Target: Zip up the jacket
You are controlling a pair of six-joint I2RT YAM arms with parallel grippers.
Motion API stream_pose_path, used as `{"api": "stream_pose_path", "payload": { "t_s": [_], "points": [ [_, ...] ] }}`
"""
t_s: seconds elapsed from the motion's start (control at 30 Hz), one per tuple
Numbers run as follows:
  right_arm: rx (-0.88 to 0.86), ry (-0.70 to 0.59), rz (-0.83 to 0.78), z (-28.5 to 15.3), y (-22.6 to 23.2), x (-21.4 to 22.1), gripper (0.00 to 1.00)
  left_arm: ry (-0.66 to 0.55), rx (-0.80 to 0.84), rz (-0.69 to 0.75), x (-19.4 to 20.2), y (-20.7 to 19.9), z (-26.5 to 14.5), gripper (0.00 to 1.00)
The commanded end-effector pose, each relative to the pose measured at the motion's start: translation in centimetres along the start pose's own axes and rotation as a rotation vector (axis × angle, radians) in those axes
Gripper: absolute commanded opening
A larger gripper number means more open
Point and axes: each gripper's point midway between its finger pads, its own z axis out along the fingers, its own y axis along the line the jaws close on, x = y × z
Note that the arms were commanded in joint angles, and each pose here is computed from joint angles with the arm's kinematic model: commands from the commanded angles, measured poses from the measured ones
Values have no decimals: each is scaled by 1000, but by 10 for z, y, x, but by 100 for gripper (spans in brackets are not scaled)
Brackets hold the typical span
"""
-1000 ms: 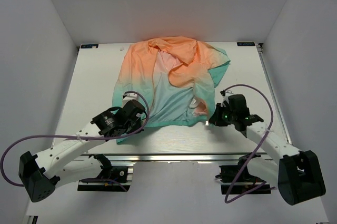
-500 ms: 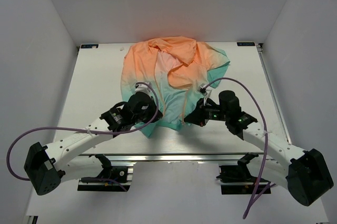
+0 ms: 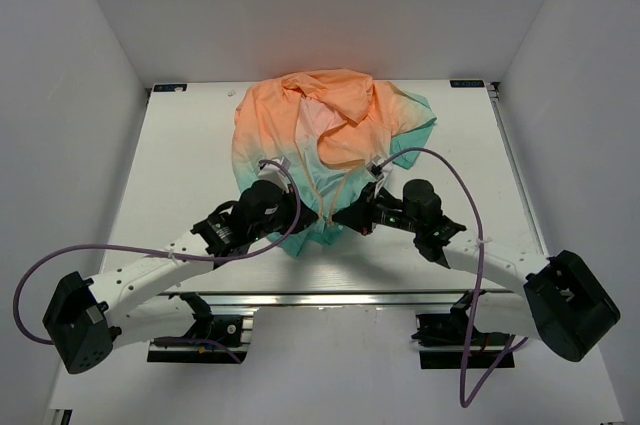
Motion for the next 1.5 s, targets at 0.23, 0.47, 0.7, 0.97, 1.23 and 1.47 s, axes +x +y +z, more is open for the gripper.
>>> {"api": "stream_pose_path", "payload": {
  "t_s": [0.23,0.47,0.7,0.97,1.23,1.47],
  "points": [
    [160,-219,-83,2,0,-44,0,-72,45,-56,-16,-13,-6,0],
    [202,-232,-93,6,8,-38,0,-132,-8,-140,-25,-6,-4,0],
    [281,-264,-104,3,3,-37,0,-190,-54,-166,-33,-3,-6,0],
    [299,-284,-103,5,8,-39,0,-198,-78,-166,-33,-7,-4,0],
    [283,-275,-87,9,11,-37,0,-208,-68,-161,-32,-13,-2,0],
    [270,-268,-88,10,14,-35,0,-220,-80,-170,-32,-12,-3,0]
  ]
}}
